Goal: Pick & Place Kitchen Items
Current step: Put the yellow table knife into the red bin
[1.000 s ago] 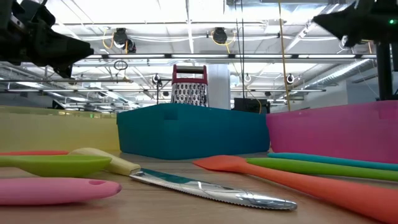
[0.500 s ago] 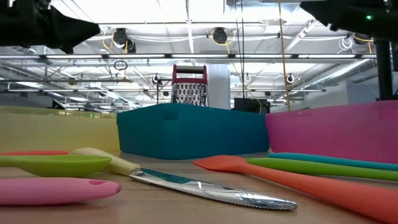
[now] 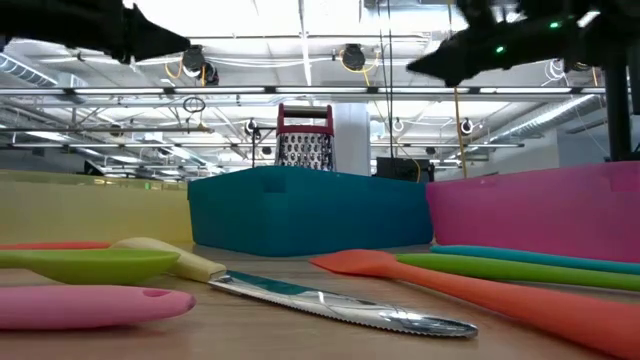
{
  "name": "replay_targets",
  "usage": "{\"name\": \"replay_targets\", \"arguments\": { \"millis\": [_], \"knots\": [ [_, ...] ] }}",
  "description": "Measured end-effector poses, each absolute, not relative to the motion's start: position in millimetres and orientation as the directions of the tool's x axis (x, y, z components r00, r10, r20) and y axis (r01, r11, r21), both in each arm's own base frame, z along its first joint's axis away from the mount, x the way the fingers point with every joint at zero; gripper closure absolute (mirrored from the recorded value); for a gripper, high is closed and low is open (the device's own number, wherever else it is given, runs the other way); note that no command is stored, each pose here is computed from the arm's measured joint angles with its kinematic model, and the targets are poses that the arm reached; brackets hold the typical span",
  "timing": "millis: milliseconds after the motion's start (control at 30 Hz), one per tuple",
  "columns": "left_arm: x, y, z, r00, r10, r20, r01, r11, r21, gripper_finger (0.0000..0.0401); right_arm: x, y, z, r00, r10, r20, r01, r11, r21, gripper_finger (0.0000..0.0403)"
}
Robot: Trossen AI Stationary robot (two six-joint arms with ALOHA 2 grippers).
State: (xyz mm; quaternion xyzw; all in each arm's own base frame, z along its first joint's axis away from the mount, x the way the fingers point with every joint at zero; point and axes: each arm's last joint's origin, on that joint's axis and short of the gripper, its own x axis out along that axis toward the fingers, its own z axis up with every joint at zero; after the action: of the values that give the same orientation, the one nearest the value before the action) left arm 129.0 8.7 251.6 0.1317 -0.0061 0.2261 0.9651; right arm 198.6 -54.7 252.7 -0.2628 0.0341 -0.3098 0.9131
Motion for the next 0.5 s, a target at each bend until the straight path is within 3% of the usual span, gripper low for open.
{"name": "replay_targets", "arguments": {
  "millis": [233,500],
  "knots": [
    [140.6,10.4,248.7,0.898,0.441,-0.002,-0.426,0.868,0.257,0.0313,213.4,-81.3,261.9,0.688,-0.687,-0.233,0.437,0.649,-0.623,0.0304],
    [148.1,15.2,247.4,0.885,0.466,0.001,-0.457,0.868,0.196,0.0313,217.4,-105.9,263.0,0.607,-0.557,-0.566,0.212,0.8,-0.561,0.0312]
  ]
}}
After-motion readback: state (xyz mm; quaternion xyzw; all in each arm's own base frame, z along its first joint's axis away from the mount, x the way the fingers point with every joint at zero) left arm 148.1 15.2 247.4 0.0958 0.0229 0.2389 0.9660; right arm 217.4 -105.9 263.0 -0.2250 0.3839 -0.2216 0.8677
